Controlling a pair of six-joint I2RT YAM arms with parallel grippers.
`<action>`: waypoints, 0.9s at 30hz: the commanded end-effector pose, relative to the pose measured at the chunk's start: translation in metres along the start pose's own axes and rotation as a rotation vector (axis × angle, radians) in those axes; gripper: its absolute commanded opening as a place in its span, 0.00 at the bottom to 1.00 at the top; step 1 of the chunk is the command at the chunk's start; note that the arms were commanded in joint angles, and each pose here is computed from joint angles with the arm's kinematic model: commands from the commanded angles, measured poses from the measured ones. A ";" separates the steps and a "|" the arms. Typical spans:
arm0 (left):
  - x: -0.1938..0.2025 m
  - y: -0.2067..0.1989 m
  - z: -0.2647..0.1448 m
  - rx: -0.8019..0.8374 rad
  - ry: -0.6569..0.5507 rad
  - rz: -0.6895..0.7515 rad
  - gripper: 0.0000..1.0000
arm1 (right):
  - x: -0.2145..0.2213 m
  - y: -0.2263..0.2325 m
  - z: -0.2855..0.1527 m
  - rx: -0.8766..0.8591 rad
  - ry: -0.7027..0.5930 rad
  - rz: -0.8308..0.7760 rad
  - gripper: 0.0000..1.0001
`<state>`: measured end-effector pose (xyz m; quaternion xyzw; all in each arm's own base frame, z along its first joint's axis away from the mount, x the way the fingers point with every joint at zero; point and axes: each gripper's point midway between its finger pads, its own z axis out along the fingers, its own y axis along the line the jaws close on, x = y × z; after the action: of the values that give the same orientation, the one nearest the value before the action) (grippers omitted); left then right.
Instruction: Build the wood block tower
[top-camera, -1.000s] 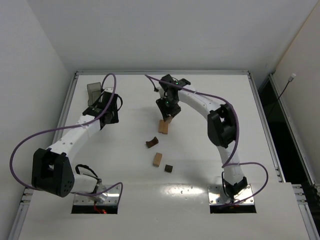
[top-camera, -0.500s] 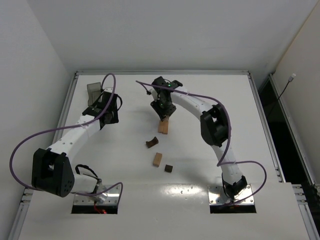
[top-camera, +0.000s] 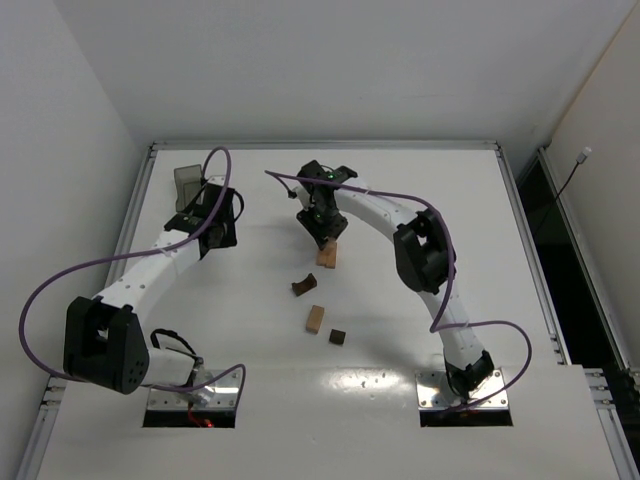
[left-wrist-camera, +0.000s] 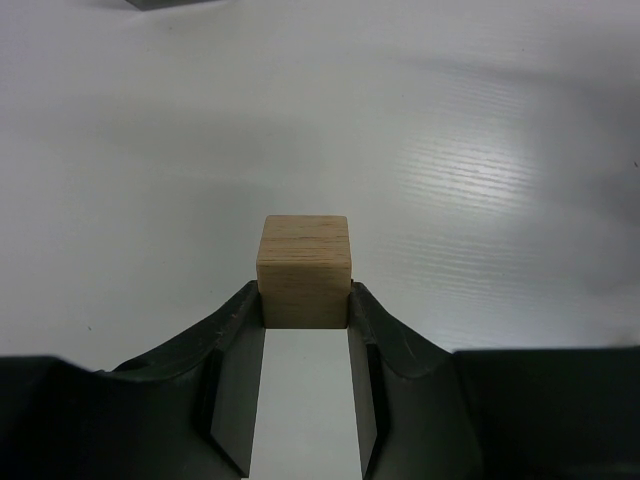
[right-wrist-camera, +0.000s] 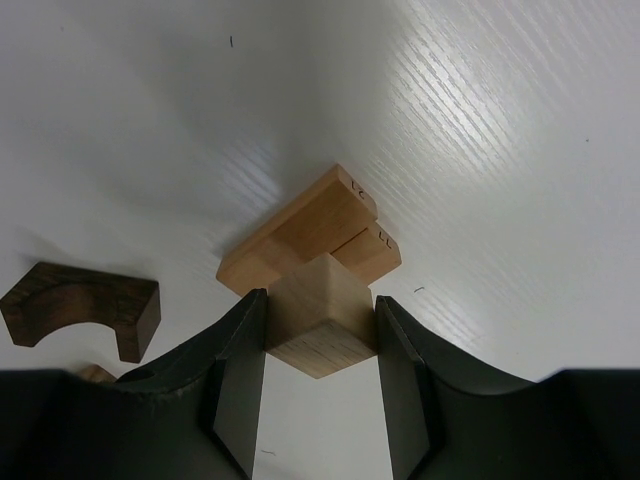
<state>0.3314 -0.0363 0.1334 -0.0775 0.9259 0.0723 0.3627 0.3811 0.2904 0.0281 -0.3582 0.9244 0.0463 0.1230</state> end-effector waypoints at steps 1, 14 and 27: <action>-0.004 0.001 0.002 0.003 -0.017 -0.012 0.00 | -0.012 -0.005 -0.005 0.018 -0.033 -0.014 0.00; -0.006 0.002 0.003 0.008 -0.022 -0.022 0.00 | -0.017 -0.013 0.004 0.047 -0.029 -0.057 0.00; -0.006 0.003 0.004 0.010 -0.019 -0.028 0.00 | -0.014 -0.012 0.010 0.036 -0.012 -0.075 0.03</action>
<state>0.3313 -0.0327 0.1306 -0.0813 0.9264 0.0718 0.3605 0.3932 0.2885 0.0174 -0.3833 0.9146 0.0257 0.1260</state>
